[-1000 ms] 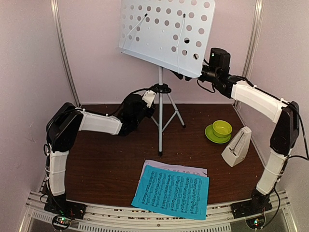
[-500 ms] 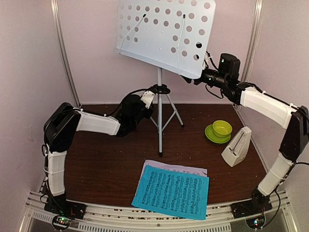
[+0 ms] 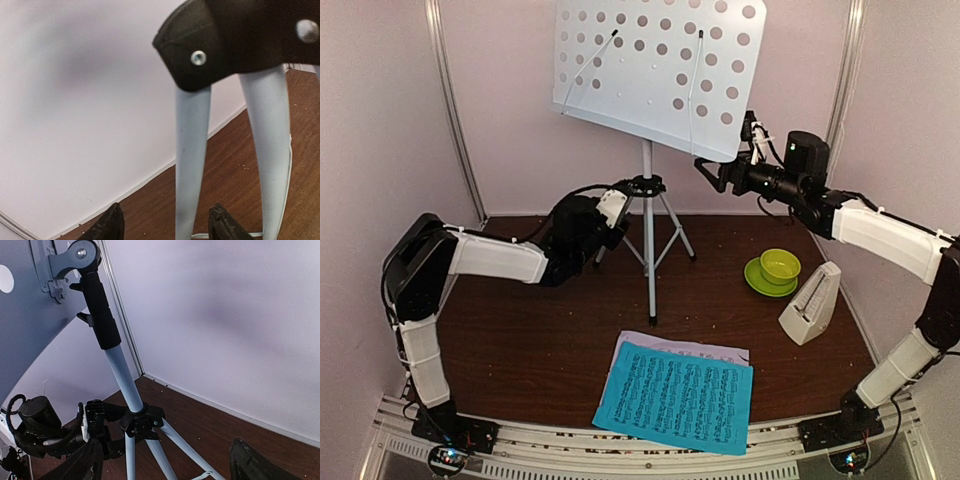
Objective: Set up the instrument practice props
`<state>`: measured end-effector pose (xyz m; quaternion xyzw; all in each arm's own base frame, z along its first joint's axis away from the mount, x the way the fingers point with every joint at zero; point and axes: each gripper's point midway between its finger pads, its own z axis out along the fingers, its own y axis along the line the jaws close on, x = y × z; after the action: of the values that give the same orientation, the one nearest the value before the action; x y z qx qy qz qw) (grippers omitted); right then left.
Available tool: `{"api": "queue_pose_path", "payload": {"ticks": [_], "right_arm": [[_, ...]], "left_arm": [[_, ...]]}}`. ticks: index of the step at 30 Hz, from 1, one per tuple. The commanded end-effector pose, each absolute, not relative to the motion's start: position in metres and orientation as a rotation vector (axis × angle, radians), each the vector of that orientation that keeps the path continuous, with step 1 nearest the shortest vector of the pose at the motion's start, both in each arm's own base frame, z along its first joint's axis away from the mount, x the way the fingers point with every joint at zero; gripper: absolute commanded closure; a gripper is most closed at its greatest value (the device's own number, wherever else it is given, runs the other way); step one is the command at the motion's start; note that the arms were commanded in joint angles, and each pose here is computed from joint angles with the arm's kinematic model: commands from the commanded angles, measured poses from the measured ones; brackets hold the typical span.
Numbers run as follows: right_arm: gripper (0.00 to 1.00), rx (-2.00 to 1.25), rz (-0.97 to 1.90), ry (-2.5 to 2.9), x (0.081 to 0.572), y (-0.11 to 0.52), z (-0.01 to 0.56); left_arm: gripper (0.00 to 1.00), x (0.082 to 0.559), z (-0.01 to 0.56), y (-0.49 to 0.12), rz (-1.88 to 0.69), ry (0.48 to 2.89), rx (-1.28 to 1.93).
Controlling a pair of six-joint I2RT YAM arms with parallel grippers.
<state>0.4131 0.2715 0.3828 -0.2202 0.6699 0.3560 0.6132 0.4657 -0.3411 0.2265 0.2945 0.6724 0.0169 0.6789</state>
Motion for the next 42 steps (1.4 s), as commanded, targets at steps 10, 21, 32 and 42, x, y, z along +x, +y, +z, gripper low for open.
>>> {"api": "queue_pose_path", "payload": {"ticks": [10, 21, 32, 42], "right_arm": [[0.12, -0.356, 0.792, 1.703, 0.389, 0.285, 0.331], [0.12, -0.268, 0.788, 1.860, 0.378, 0.337, 0.265], [0.12, -0.274, 0.710, 1.983, 0.384, 0.375, 0.227], [0.25, -0.241, 0.478, 2.021, 0.401, 0.352, 0.215]], "left_arm": [[0.14, 0.443, 0.250, -0.327, -0.347, 1.515, 0.864], [0.15, 0.467, 0.224, -0.332, -0.502, 1.587, 1.006], [0.23, 0.479, 0.217, -0.355, -0.655, 1.582, 0.997], [0.34, 0.456, 0.213, -0.344, -0.690, 1.606, 0.950]]}}
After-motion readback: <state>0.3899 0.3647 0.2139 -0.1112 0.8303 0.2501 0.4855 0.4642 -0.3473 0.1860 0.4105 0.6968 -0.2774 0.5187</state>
